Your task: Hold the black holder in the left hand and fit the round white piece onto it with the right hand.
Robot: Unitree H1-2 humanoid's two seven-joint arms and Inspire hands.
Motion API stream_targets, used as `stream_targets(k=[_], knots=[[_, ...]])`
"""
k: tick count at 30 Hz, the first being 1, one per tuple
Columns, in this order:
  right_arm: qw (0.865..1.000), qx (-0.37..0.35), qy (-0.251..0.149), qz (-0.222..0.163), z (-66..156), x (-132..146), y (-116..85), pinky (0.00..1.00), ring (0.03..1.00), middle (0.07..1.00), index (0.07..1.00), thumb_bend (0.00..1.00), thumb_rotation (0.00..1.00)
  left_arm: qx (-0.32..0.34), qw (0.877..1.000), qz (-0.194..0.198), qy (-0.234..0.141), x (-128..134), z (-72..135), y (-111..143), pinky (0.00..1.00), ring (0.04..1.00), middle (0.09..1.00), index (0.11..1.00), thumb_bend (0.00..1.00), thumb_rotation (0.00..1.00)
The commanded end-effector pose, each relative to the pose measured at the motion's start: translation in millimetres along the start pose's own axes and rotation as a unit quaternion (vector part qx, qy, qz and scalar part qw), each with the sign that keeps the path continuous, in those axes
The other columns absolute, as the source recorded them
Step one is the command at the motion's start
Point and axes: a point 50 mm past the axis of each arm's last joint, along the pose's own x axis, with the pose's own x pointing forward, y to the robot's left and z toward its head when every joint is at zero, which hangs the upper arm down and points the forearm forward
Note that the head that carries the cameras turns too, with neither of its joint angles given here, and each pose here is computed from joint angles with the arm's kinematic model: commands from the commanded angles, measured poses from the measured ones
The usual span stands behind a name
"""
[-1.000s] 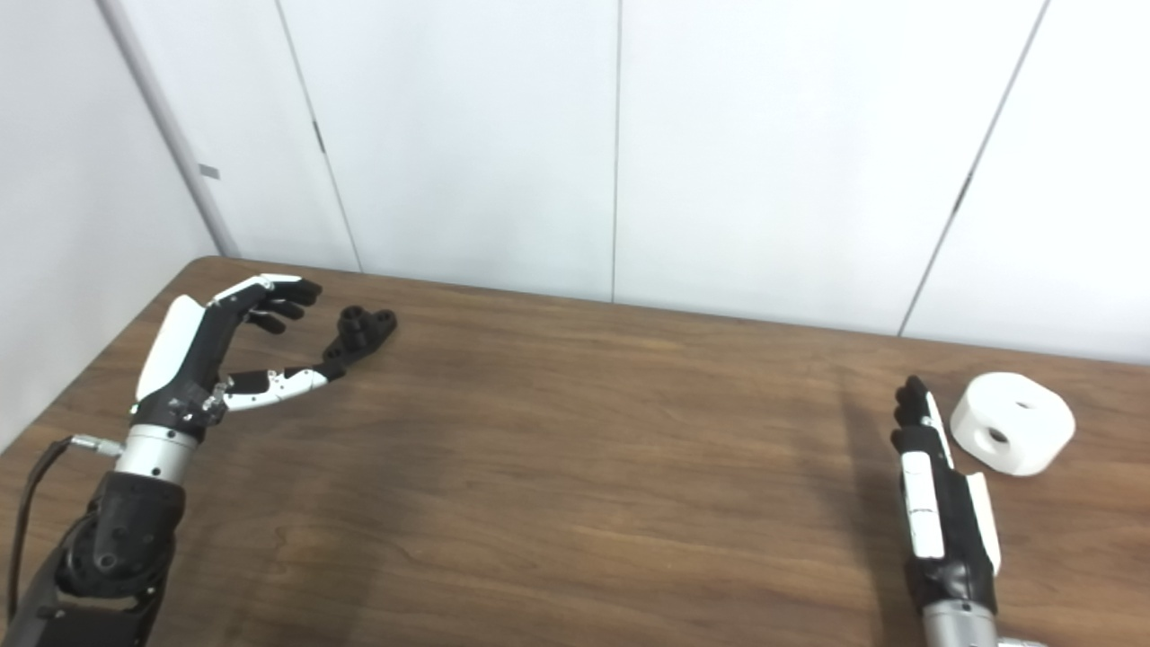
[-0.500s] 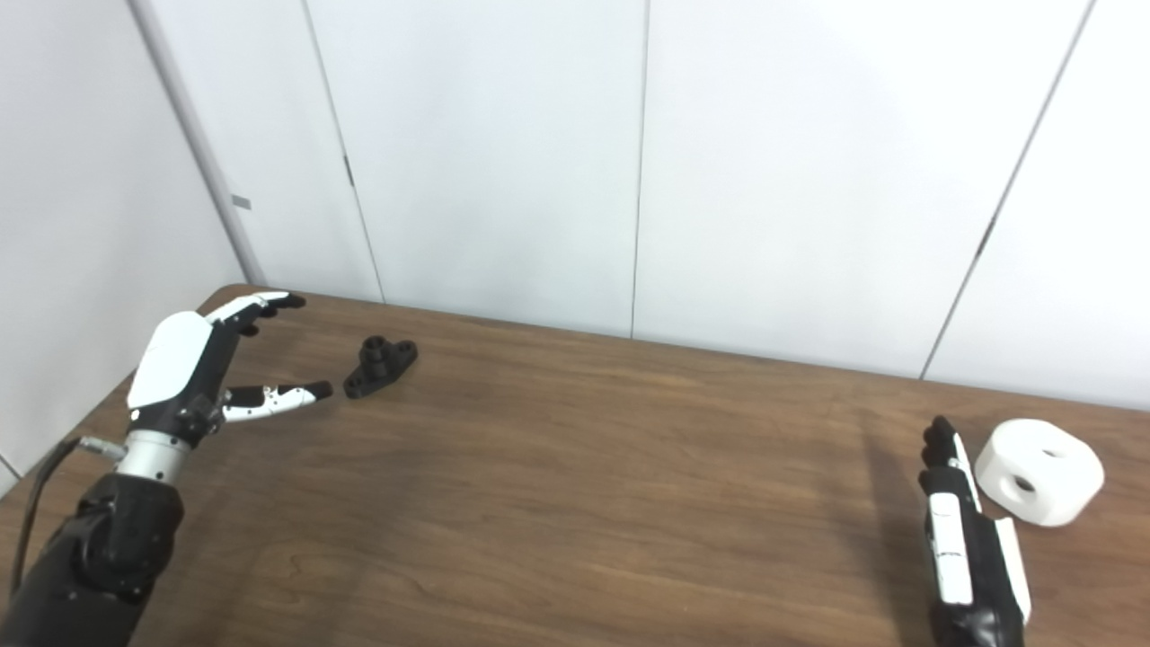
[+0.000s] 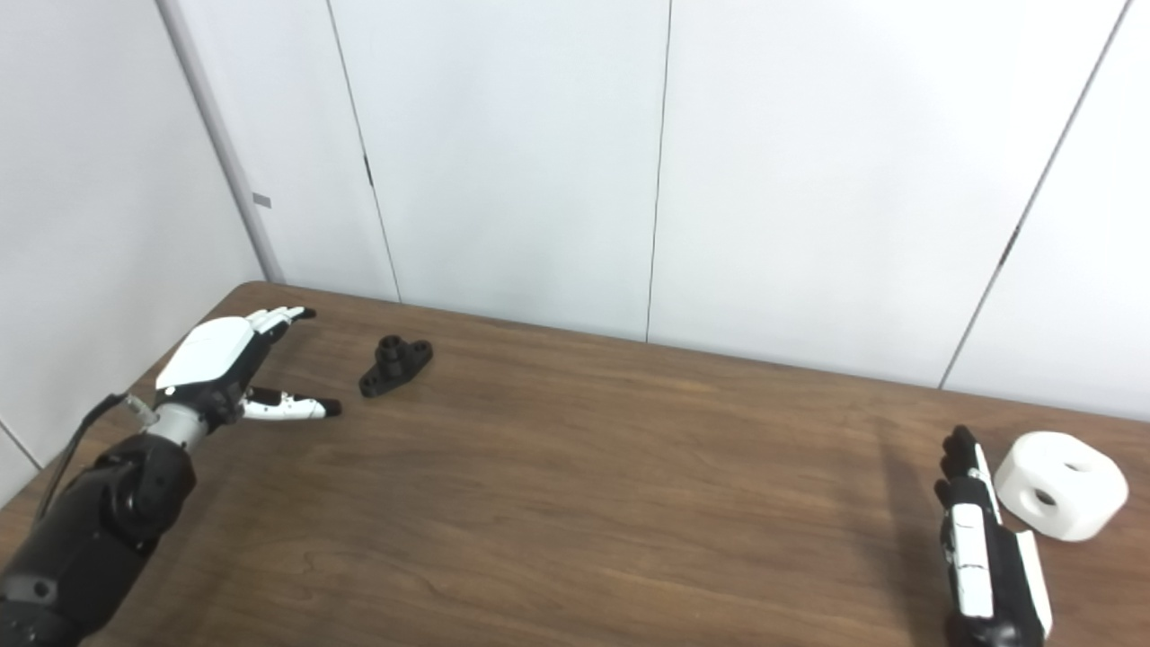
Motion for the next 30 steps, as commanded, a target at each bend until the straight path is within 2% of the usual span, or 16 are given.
stream_targets(k=[1, 8, 15, 26, 30], knots=[[0.999, -0.005, 0.038, -0.005, -21.3, -19.7, -1.9, 1.00, 0.998, 0.985, 0.988, 0.36, 1.00, 0.023, 0.999, 0.019, -0.014, 15.1, -0.2, 27.7, 0.95, 0.952, 0.939, 0.926, 0.97, 0.51], [0.999, 0.011, 0.037, -0.007, -19.8, -20.6, -2.9, 1.00, 1.000, 0.989, 0.992, 0.33, 1.00, 0.038, 0.999, -0.030, -0.010, 23.2, 4.4, 24.1, 0.97, 0.971, 0.949, 0.928, 0.99, 0.58], [0.999, 0.021, 0.029, -0.005, -16.9, -20.7, -3.2, 1.00, 1.000, 0.991, 0.995, 0.30, 1.00, 0.029, 0.998, -0.049, -0.018, 32.4, 8.8, 21.4, 0.96, 0.960, 0.927, 0.896, 0.99, 0.56], [0.999, 0.020, 0.030, -0.003, -13.1, -22.5, -2.2, 1.00, 1.000, 0.991, 0.994, 0.34, 1.00, 0.017, 0.996, -0.082, -0.022, 41.0, 12.3, 10.0, 0.96, 0.951, 0.913, 0.876, 1.00, 0.57], [0.999, 0.025, 0.025, -0.005, -11.0, -23.4, -2.9, 1.00, 1.000, 0.992, 0.996, 0.32, 1.00, 0.011, 0.996, -0.089, -0.020, 46.0, 14.4, 8.5, 0.95, 0.941, 0.908, 0.870, 0.99, 0.57]])
